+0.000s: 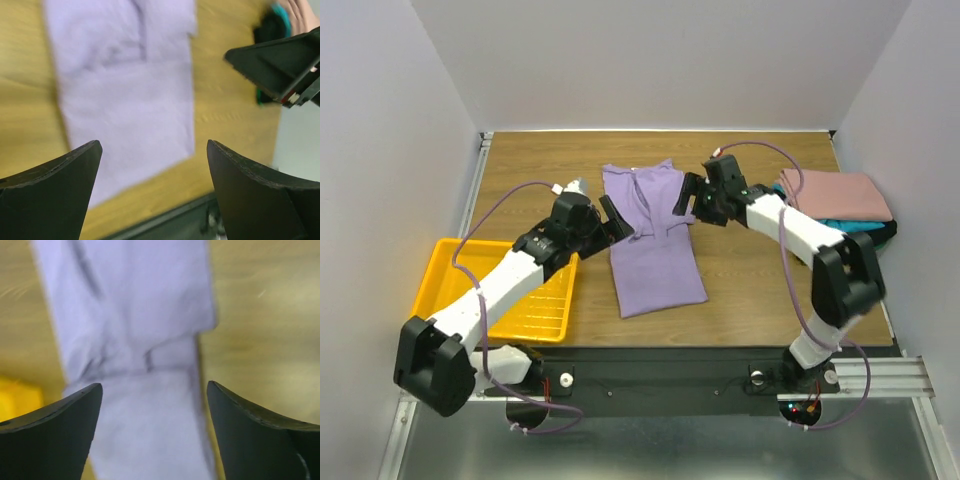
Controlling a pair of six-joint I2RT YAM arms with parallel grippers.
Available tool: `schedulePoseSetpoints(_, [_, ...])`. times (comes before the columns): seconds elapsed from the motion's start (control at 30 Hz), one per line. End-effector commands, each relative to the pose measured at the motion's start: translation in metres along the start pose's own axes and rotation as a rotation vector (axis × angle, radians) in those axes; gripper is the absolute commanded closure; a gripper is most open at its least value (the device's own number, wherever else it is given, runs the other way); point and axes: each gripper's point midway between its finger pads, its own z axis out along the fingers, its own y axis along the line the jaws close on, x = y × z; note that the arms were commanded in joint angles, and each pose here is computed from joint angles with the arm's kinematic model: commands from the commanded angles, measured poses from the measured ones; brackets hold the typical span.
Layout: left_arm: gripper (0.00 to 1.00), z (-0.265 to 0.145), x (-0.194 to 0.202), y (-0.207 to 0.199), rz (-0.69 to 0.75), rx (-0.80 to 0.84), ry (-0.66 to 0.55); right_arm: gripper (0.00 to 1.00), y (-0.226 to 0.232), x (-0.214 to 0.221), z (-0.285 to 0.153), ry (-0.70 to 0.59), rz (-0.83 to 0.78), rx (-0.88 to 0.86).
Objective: Fold and stack the t-shirts
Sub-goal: Fold the tshirt
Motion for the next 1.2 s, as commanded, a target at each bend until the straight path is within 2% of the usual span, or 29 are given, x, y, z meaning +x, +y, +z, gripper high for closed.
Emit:
schedulePoseSetpoints(0.0, [0.01,0.008,-0.042,0.024,0.012,-0.075,-0.075,0.12,-0.034,-0.052,0.037,-0.075,-0.051,0.162])
schedulePoseSetpoints(0.1, [0.02,0.012,-0.062,0.030,0.011,-0.095,-0.101,0.25,-0.038,-0.074,0.065,-0.092,-0.056,0.191])
schedulePoseSetpoints(0.23, [0.02,0.020,-0.070,0.045,0.006,-0.135,-0.082,0.49,-0.044,-0.095,0.097,-0.098,-0.065,0.207])
schedulePoseSetpoints(0.33, [0.02,0.023,-0.074,0.057,-0.011,-0.155,-0.073,0.57,-0.052,-0.094,0.117,-0.076,-0.085,0.229])
schedulePoseSetpoints(0.63, [0.02,0.033,-0.079,0.074,-0.030,-0.177,-0.046,0.65,-0.063,-0.095,0.146,-0.057,-0.107,0.267])
schedulePoseSetpoints(0.83, [0.02,0.039,-0.079,0.080,-0.038,-0.189,-0.028,0.73,-0.072,-0.077,0.161,0.001,-0.109,0.268])
schedulePoseSetpoints(1.03, [0.02,0.038,-0.081,0.081,-0.042,-0.189,-0.030,0.98,-0.061,-0.071,0.162,0.034,-0.106,0.208])
schedulePoseSetpoints(1.17, [0.02,0.037,-0.084,0.081,-0.042,-0.190,-0.039,1.00,-0.050,-0.084,0.154,0.007,-0.131,0.179])
